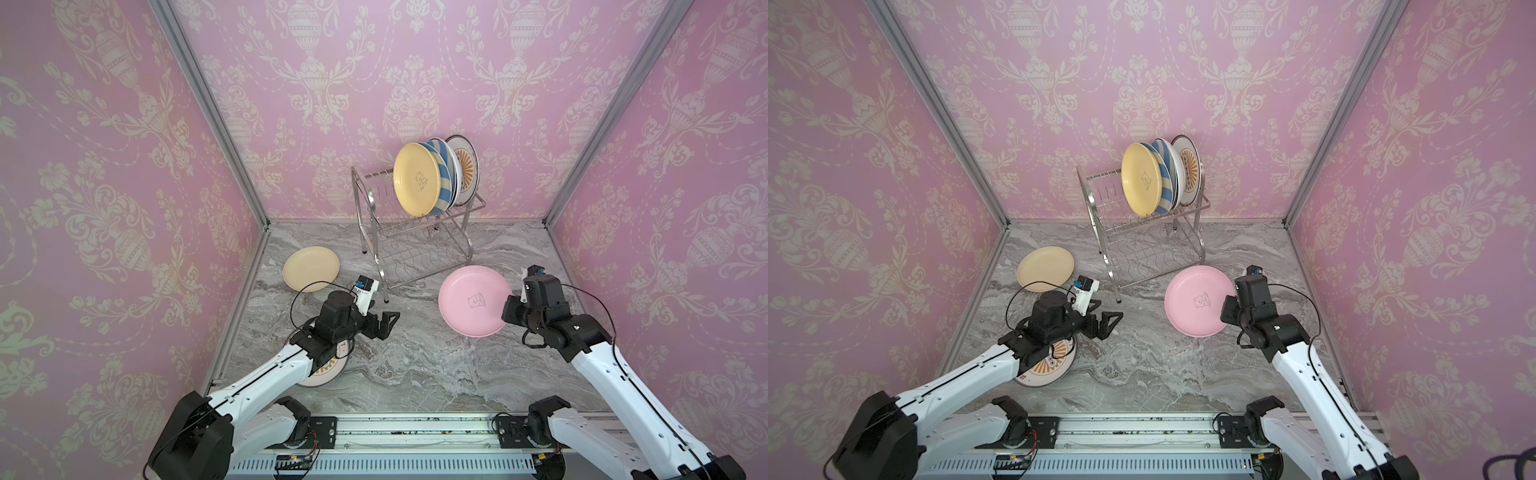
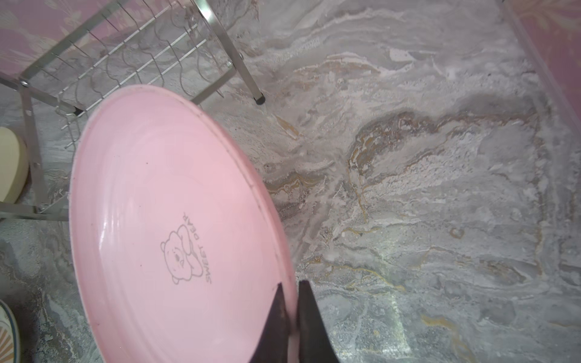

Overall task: Load the plates into the dish rack
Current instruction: 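Close the right gripper on the pink bear plate rim and tilt it up, then lift the pink bear plate with the right gripper and carry it to the rack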

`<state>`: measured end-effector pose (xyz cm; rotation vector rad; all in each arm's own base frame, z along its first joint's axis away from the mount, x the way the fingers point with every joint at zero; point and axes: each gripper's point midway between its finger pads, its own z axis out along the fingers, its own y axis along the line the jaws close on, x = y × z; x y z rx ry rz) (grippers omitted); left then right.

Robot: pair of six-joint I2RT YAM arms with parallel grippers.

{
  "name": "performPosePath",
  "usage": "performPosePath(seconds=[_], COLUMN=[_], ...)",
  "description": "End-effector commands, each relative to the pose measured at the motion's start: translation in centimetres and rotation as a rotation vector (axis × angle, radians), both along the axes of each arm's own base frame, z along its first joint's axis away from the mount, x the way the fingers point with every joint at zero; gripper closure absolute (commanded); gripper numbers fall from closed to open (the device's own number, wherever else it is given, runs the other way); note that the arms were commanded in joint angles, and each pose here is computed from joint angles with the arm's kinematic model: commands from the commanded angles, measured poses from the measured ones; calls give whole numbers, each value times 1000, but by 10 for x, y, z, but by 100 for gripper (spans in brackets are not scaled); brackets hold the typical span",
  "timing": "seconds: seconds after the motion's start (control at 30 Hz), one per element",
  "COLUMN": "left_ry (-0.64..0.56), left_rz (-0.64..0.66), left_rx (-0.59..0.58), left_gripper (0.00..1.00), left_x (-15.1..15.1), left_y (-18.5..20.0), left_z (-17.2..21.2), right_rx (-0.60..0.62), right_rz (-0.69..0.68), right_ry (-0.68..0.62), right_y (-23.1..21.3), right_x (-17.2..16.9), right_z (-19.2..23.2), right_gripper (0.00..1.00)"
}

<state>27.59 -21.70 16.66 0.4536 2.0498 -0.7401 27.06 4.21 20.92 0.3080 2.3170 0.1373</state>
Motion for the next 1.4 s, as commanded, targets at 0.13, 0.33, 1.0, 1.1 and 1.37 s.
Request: performPosePath(seconds=[0.13, 0.33, 1.0, 1.1, 1.37], left_ry=[-139, -159, -210, -203, -180], left_rz=[105, 122, 200, 212, 205], left_rx=[-34, -71, -101, -110, -121], left_gripper=[1, 1, 1, 1, 1], left_x=[30, 44, 64, 66, 64], left_y=[24, 34, 68, 72, 73], left_z=[61, 82, 130, 128, 116], right_rx=[-131, -156, -569, -681, -850], right_rz=[64, 150, -45, -78, -136], right_ry=[-301, -512, -799, -787, -743], right_y=[6, 47, 157, 180, 211], right_x=[10, 37, 132, 148, 176], right_z=[134, 222, 343, 342, 329], right_gripper=[100, 100, 100, 100, 100])
